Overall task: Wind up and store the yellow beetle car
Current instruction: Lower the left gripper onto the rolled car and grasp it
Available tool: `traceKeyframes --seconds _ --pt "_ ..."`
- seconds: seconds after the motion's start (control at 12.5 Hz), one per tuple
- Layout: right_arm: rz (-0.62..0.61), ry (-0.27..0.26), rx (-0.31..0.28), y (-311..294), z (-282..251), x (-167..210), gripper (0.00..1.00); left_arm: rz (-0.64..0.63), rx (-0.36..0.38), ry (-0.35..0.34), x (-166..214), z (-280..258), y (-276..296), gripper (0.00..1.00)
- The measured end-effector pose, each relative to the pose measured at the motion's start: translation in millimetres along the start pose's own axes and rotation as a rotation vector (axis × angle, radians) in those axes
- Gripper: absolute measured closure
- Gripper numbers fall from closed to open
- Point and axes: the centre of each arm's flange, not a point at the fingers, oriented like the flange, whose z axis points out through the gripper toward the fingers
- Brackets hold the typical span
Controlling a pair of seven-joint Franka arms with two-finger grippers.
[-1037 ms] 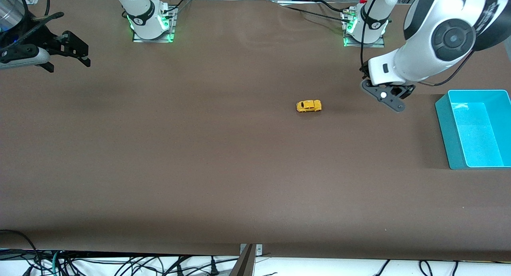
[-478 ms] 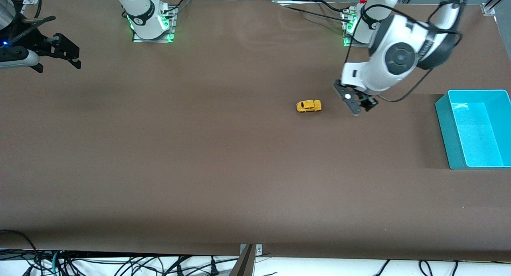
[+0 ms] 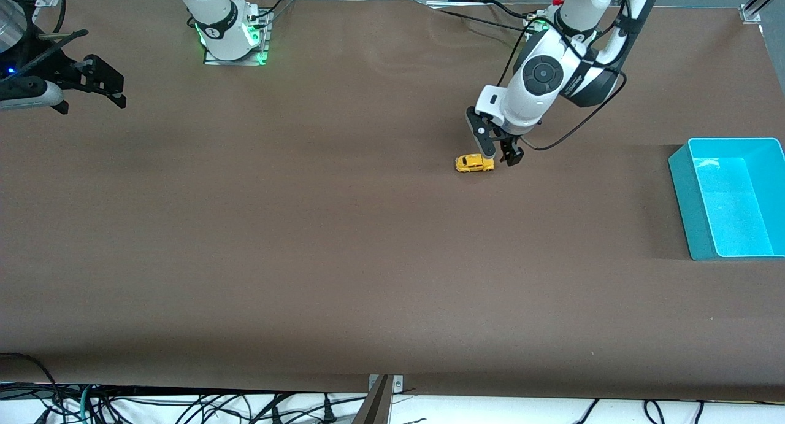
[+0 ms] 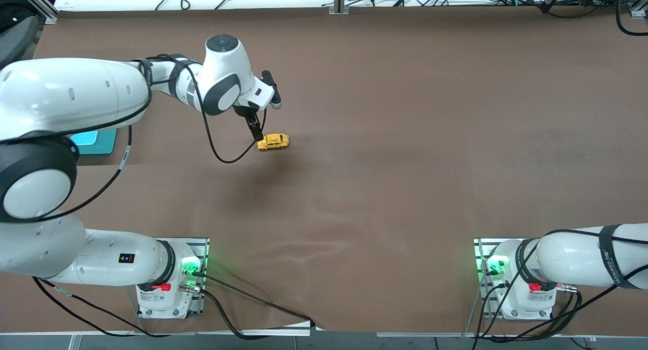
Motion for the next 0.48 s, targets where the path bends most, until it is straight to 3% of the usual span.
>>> traceKeyframes --seconds 0.48 --pt "0.001 -0.003 0.000 0.5 1.8 1.4 0.00 0.087 0.001 0.062 14.0 56.9 -0.3 0.00"
